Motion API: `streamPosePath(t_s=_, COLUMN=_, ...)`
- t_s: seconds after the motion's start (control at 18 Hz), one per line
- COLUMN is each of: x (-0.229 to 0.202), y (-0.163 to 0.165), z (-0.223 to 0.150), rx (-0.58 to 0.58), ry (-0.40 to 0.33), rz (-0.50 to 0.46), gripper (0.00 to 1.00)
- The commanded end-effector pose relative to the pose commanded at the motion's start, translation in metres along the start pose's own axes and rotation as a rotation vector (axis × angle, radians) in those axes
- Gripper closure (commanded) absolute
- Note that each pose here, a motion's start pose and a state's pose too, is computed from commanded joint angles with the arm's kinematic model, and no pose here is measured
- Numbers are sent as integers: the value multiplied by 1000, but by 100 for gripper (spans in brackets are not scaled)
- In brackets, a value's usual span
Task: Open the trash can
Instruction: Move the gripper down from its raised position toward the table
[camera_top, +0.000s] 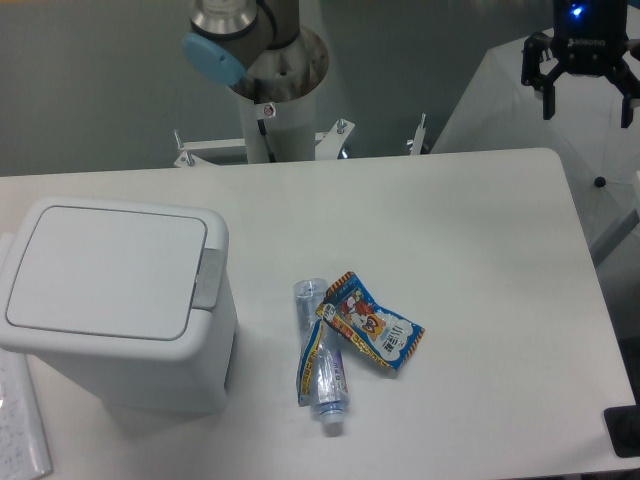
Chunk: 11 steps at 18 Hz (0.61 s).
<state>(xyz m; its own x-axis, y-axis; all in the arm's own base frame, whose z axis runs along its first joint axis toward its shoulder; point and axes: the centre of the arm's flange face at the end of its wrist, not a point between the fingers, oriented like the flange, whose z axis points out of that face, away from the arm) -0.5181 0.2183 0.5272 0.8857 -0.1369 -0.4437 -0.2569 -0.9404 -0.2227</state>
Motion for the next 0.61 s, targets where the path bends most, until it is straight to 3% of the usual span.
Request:
streamPosePath(t_s=0.22, x=1, y=-10, z=2, rx=11, ry=4, rz=-15, gripper=0)
streamPosePath(t_s=0.44, x=7, y=-37, z=17, rx=35, ry=33, rz=-219, gripper=0)
streamPosePath(t_s=0.61, x=5, y=-60, z=24, rx=59, ry=5, rz=-285, gripper=0)
